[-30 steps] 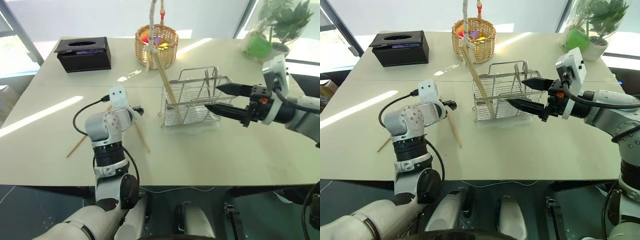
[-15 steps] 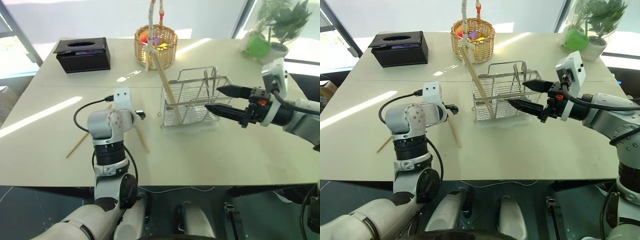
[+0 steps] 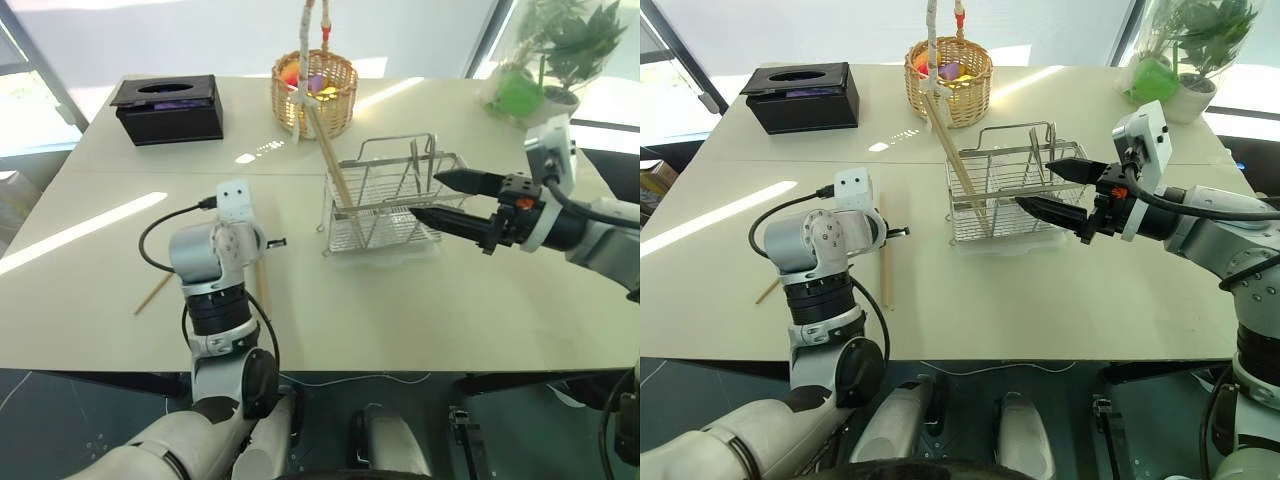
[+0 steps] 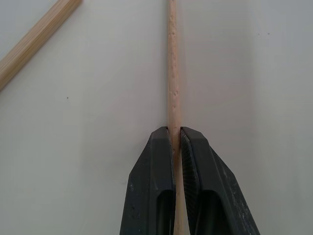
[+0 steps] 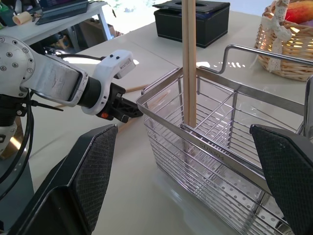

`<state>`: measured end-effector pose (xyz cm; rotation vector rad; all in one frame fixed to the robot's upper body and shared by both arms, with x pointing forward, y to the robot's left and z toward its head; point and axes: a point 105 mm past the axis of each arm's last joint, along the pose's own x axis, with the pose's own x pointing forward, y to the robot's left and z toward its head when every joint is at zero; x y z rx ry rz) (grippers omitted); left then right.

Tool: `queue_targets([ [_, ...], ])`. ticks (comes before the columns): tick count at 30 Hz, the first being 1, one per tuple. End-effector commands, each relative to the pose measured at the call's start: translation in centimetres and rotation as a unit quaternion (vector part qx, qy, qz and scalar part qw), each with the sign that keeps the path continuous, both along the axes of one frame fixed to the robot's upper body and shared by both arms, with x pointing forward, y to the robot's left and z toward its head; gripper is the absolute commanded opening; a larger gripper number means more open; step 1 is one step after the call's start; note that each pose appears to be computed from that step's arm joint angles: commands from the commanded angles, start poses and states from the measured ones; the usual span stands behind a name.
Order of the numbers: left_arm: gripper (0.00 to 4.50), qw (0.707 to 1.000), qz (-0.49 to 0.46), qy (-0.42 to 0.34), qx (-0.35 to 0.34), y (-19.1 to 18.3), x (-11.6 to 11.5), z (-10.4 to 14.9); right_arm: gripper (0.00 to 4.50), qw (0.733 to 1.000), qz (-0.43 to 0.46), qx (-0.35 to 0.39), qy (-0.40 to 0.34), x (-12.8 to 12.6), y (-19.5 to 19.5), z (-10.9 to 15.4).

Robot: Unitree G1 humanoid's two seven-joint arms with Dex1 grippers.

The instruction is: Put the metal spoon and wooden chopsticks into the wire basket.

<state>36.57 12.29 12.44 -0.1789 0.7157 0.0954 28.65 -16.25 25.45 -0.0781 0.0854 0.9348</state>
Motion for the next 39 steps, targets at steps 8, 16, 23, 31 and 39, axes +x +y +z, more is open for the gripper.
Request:
queue_targets([
  [8, 0.06, 0.994, 0.002, -0.11, 0.004, 2.3, 1.5, 4.7, 4.5, 0.999, 0.003, 0.01, -0.036, -0.3, 0.0, 1.7],
  [16, 0.06, 0.931, -0.101, -0.349, 0.046, 6.3, 3.9, 15.8, 4.5, 0.999, -0.016, 0.022, -0.037, -0.6, -0.7, 1.7],
  [23, 0.06, 0.778, -0.238, -0.58, -0.025, 3.5, 2.2, 23.5, 4.5, 0.998, -0.027, 0.043, -0.042, -1.4, -1.2, 2.5],
  [31, 0.06, 0.632, -0.352, -0.65, -0.231, -1.4, -0.9, 27.4, 4.5, 0.997, -0.035, 0.045, -0.043, -1.9, -0.8, 2.2],
  [39, 0.06, 0.58, -0.405, -0.634, -0.312, -4.8, -2.4, 27.9, 4.5, 0.997, -0.036, 0.049, -0.042, -2.0, -0.3, 1.8],
])
